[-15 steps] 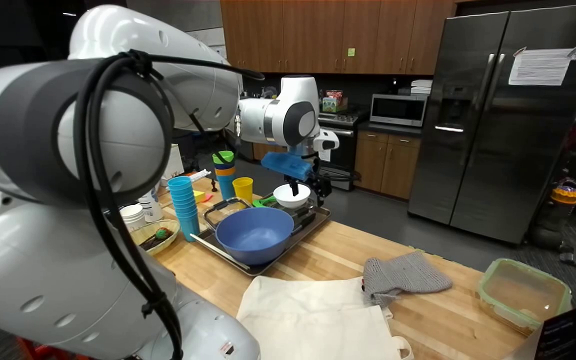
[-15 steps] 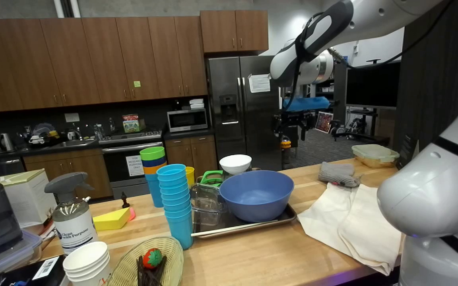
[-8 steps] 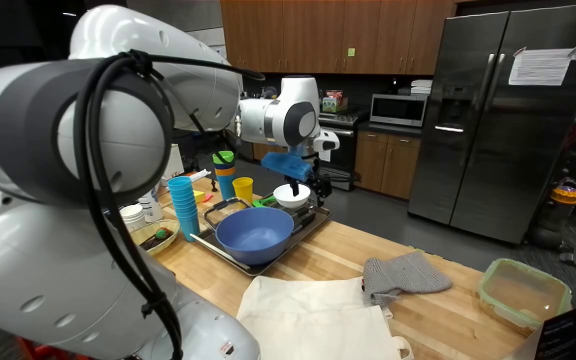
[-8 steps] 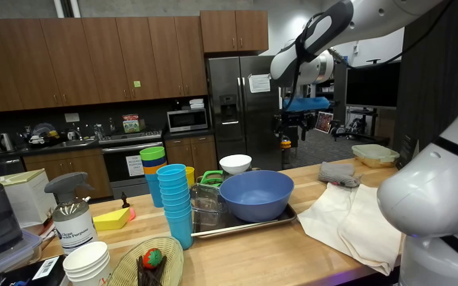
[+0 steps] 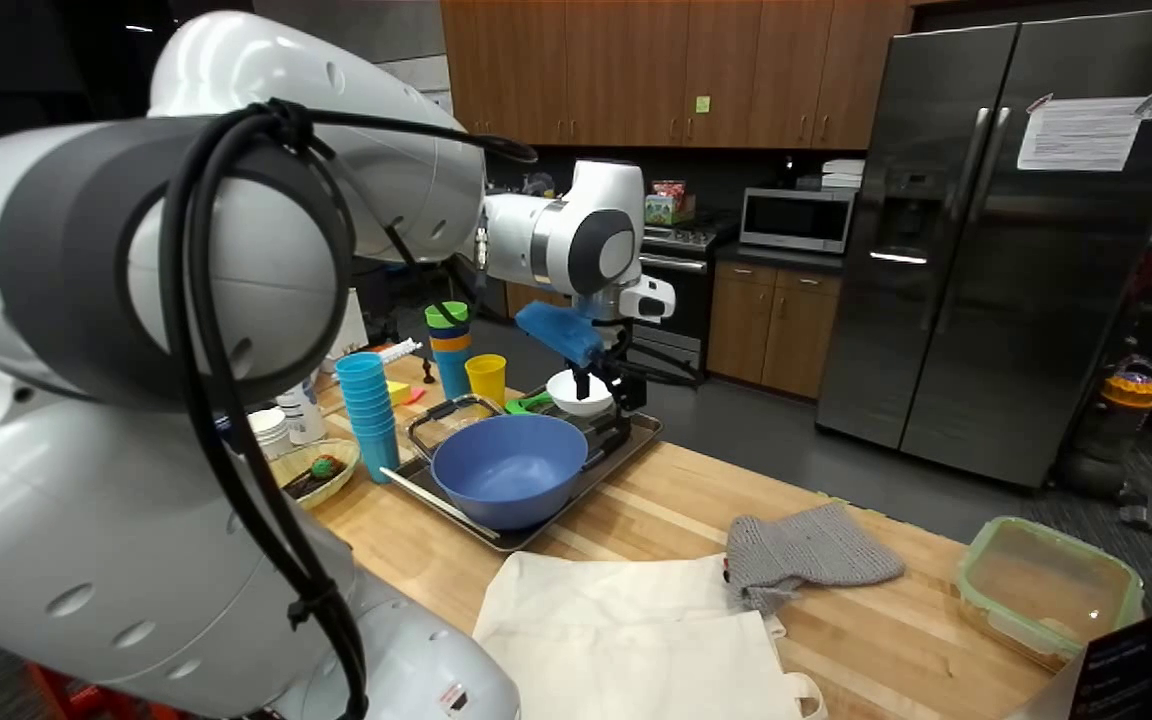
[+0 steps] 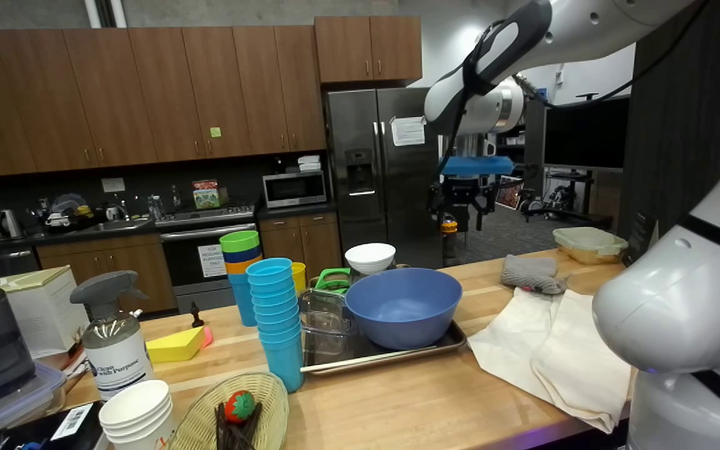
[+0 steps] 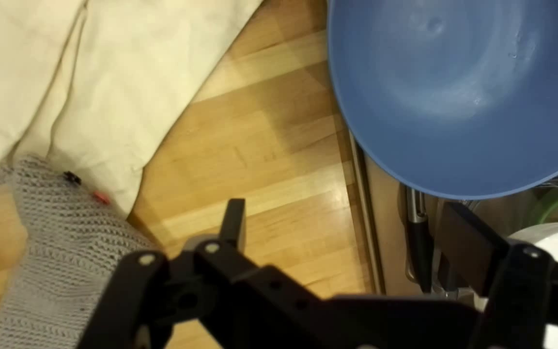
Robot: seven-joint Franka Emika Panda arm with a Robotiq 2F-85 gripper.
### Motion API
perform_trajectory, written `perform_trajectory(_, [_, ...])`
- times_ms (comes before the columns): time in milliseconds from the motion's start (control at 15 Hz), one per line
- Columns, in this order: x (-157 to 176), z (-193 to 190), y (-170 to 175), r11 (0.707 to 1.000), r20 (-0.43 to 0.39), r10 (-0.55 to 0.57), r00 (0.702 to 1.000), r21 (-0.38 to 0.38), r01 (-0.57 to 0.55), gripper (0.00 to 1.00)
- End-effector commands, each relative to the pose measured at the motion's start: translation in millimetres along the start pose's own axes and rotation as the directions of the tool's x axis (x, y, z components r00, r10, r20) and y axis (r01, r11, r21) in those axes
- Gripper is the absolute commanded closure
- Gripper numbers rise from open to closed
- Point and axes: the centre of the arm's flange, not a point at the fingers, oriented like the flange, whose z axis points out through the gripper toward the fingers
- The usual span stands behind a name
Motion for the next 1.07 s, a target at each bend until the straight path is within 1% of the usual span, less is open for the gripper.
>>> perform_trajectory(0, [-0.9, -5.2, -1.2, 0.994, 0.058, 0.110, 0.992, -0.018, -0.109, 0.00])
perform_trajectory(67, [-2.1, -6.1, -0.4, 0.990, 0.063, 0.137, 0.989, -0.038, -0.135, 0.00])
perform_trajectory(200, [-3.1, -7.2, -1.5, 0.984, 0.069, 0.171, 0.983, -0.052, -0.168, 0.00])
perform_trajectory(333, [-3.1, -7.7, -2.9, 0.983, 0.064, 0.176, 0.982, -0.072, -0.172, 0.00])
perform_trajectory(667, [-5.1, -11.6, -1.3, 0.986, 0.054, 0.122, 0.991, -0.120, -0.115, 0.00])
perform_trajectory(800, [-4.8, -13.2, -1.2, 0.991, 0.044, 0.089, 0.995, -0.109, -0.084, 0.00])
perform_trajectory(933, [-3.5, -14.0, -0.6, 0.995, 0.042, 0.054, 0.998, -0.081, -0.051, 0.00])
perform_trajectory(1000, [-7.4, -8.3, -2.1, 0.992, 0.046, 0.086, 0.995, -0.099, -0.081, 0.00])
